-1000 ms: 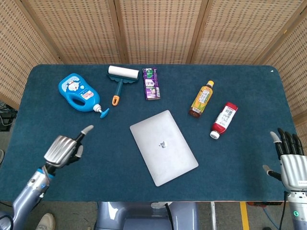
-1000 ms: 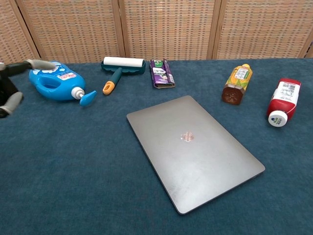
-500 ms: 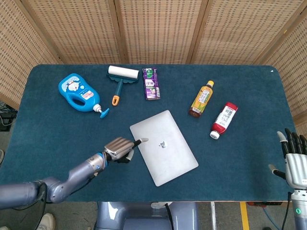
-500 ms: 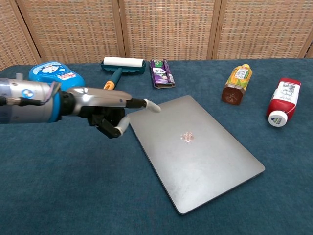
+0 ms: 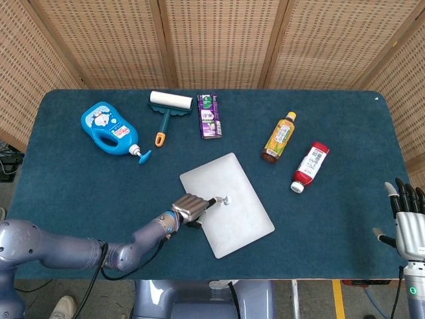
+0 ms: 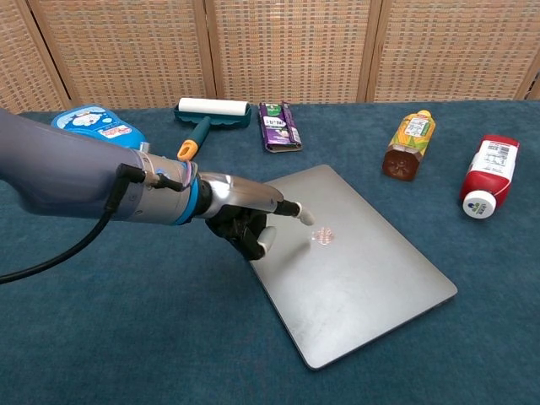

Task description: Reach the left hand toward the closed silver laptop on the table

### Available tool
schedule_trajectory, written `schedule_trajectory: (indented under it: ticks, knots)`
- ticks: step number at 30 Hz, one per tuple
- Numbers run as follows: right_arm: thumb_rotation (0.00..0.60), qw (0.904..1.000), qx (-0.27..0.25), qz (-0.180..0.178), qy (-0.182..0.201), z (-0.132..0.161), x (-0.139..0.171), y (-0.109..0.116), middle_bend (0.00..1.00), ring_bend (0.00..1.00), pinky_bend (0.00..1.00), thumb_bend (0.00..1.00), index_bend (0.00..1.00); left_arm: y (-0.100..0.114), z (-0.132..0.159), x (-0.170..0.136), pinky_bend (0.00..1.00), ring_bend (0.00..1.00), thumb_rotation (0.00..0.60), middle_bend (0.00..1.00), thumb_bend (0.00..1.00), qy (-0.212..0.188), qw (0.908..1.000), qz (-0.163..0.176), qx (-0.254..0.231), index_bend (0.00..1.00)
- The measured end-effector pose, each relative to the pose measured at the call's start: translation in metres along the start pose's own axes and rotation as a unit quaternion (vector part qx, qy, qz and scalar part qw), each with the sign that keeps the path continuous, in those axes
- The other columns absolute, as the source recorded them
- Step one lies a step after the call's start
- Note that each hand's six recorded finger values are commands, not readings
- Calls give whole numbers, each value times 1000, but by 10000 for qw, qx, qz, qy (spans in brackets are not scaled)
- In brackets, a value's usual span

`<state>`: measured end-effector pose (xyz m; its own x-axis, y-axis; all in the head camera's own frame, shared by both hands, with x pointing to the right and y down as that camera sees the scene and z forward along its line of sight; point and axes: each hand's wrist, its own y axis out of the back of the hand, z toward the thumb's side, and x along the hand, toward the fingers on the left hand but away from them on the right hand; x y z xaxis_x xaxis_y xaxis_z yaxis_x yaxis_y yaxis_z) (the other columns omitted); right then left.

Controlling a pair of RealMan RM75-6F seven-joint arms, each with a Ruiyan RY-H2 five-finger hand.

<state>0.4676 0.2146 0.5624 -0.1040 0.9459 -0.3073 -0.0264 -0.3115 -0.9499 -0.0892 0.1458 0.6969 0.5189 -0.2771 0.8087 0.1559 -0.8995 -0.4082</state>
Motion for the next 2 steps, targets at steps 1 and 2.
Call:
schedule_trajectory:
  ticks: [1, 2]
  knots:
    - [600, 10000, 0, 12, -2, 0, 0, -1, 0, 0, 0, 0, 0, 1, 0, 1, 1000, 950, 600, 958, 1000, 79, 10000, 16, 26, 0]
    - [600, 10000, 1, 18, -5, 0, 0, -1, 0, 0, 0, 0, 0, 1, 1, 2, 1000, 950, 600, 958, 1000, 131, 9999, 30, 42, 0]
